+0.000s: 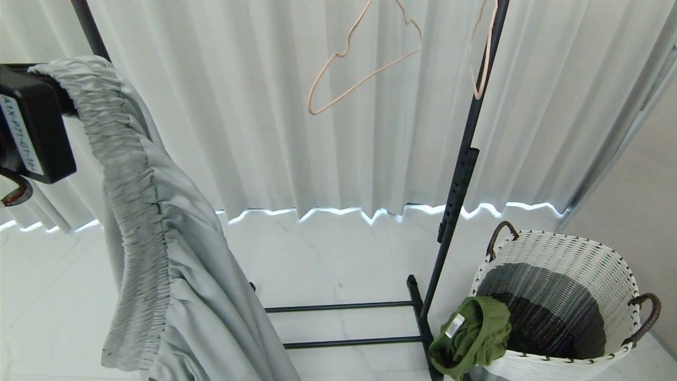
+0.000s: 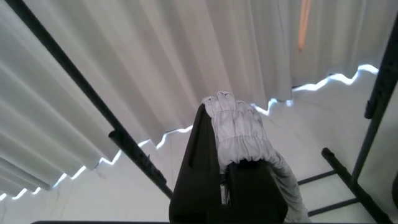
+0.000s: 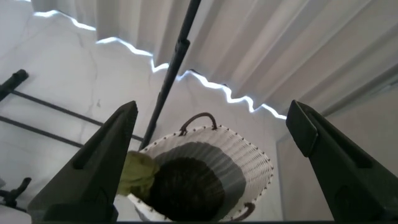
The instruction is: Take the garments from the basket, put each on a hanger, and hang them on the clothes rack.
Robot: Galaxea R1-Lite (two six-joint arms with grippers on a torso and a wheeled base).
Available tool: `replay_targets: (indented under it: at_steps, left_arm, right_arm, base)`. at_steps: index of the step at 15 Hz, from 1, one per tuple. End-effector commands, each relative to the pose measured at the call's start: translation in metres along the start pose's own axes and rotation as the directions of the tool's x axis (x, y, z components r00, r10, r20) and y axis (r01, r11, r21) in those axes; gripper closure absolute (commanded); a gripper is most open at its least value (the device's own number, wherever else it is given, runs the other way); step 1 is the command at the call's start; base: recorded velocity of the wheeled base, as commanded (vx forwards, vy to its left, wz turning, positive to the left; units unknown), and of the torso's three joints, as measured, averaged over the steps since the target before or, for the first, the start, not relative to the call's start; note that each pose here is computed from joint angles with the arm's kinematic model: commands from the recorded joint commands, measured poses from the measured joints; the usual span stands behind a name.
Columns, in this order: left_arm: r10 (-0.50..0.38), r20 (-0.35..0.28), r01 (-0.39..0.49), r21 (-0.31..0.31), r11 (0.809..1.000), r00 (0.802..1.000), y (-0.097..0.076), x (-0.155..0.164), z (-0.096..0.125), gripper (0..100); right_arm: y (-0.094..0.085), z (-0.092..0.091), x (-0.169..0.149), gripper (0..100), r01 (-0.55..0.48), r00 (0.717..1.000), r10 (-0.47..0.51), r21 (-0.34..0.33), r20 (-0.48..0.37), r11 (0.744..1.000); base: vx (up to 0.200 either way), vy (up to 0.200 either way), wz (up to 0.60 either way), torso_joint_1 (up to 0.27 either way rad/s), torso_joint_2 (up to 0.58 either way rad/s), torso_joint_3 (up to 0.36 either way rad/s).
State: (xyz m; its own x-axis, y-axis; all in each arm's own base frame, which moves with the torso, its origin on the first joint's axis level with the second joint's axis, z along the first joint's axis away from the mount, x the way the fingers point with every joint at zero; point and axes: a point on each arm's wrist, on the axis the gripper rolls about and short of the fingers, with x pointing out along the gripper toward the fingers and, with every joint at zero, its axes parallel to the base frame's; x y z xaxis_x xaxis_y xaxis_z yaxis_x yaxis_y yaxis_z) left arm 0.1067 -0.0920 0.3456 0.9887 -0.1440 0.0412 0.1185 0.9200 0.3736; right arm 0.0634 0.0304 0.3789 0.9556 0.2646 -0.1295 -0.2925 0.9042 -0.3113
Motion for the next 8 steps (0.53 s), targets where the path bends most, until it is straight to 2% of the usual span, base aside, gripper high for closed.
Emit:
replay_targets:
  at_steps: [1, 6, 8]
  left_arm:
    - [-0.002, -0.003, 0.002, 0.003, 1.000, 1.000, -0.0015, 0.0015, -0.0002, 100]
    - [-0.007, -0.007, 0.007, 0.005, 1.000, 1.000, -0.0029, 0.0028, -0.0008, 100]
    - [-0.051, 0.011, 0.051, 0.011, 0.999, 0.999, -0.0038, 0.0026, -0.0011, 100]
  right_arm:
    - [0.0004, -0.0001, 0.0014, 0, -0.002, 1.000, 0.002, -0.001, -0.003, 1.000]
    - [0.0004, -0.0001, 0.0014, 0, -0.002, 1.000, 0.002, -0.001, -0.003, 1.000]
    - [0.0006, -0.0005, 0.0016, 0, -0.003, 1.000, 0.003, -0.002, -0.006, 1.000]
  base:
    - [0.200, 0.000, 0.00, -0.007, 0.00, 0.002]
    - [0.200, 0.000, 0.00, 0.000, 0.00, 0.004]
    - [0.000, 0.000, 0.00, 0.000, 0.00, 0.000]
